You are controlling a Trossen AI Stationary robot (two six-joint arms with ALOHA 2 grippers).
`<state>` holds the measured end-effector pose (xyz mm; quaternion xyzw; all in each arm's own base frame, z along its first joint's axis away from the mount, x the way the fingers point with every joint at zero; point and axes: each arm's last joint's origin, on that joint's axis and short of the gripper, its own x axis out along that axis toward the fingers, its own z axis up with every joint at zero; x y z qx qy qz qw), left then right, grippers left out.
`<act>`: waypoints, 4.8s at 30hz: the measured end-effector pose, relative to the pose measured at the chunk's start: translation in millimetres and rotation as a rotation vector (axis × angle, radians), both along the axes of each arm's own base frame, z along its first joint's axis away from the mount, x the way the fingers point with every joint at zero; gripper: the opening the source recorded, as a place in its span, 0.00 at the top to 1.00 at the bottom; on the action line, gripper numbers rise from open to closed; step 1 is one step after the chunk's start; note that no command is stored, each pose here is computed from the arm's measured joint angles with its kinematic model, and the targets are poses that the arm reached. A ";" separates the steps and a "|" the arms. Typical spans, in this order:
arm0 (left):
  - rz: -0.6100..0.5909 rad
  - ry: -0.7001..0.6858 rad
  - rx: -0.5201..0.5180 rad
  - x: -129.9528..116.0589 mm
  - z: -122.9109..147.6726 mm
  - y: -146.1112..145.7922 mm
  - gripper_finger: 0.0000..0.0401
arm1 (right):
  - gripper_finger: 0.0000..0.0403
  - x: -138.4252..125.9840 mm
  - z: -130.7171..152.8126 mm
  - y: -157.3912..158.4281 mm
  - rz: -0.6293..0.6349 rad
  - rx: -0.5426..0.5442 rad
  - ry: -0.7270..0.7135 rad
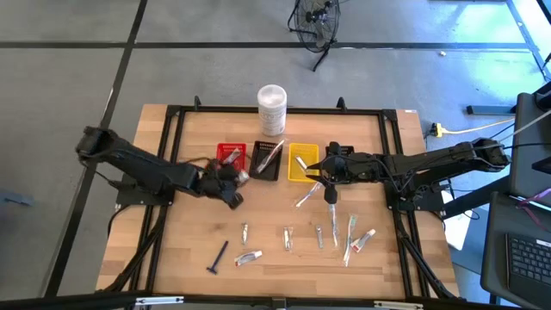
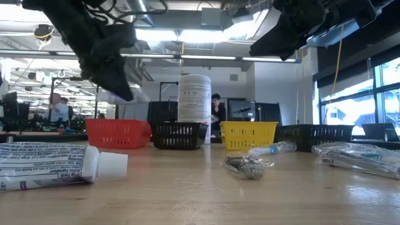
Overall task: Pick & Place Travel size toiletries
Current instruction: Put the toothpaste into the red basket, then put the top blue toothbrush into the left black basket
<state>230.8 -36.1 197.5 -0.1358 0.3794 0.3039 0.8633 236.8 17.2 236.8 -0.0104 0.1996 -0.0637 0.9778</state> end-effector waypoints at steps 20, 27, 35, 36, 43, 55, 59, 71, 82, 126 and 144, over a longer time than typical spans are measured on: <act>0.229 0.194 -0.029 -3.3 -17.8 90.2 0.84 | 0.70 6.5 -11.5 -2.7 -0.135 0.105 0.025; 0.219 0.249 -0.048 2.4 -32.3 93.7 0.79 | 0.60 18.2 -29.7 -1.1 -0.112 0.085 0.088; 0.200 0.264 -0.049 3.2 -33.2 93.6 0.70 | 0.42 22.9 -33.5 -0.8 -0.098 0.059 0.086; 0.197 0.260 -0.049 4.2 -30.2 93.8 0.69 | 0.41 23.2 -33.0 -0.9 -0.098 0.060 0.079; 0.083 0.176 -0.025 20.4 10.0 85.6 0.69 | 0.39 23.9 -31.7 -0.8 -0.101 0.069 0.063; -0.159 0.135 0.003 33.1 23.1 42.9 0.72 | 0.46 24.0 -31.8 -0.4 -0.096 0.092 0.062; -0.176 0.116 -0.022 33.1 23.0 28.4 0.72 | 0.48 24.2 -32.0 2.3 -0.028 0.151 0.068; -0.324 -0.026 -0.102 34.0 26.7 -36.3 0.75 | 0.53 25.7 -41.1 23.0 0.180 0.199 0.130; -0.292 -0.119 -0.049 40.7 29.0 -43.4 0.75 | 0.53 43.4 -63.7 44.8 0.279 -0.018 0.398; -0.220 0.006 0.017 43.8 23.7 2.2 0.75 | 0.99 88.8 -96.5 22.6 0.360 -0.074 0.796; -0.455 -0.140 -0.041 58.5 34.9 0.0 0.74 | 1.00 112.6 -82.7 26.9 0.336 0.012 0.506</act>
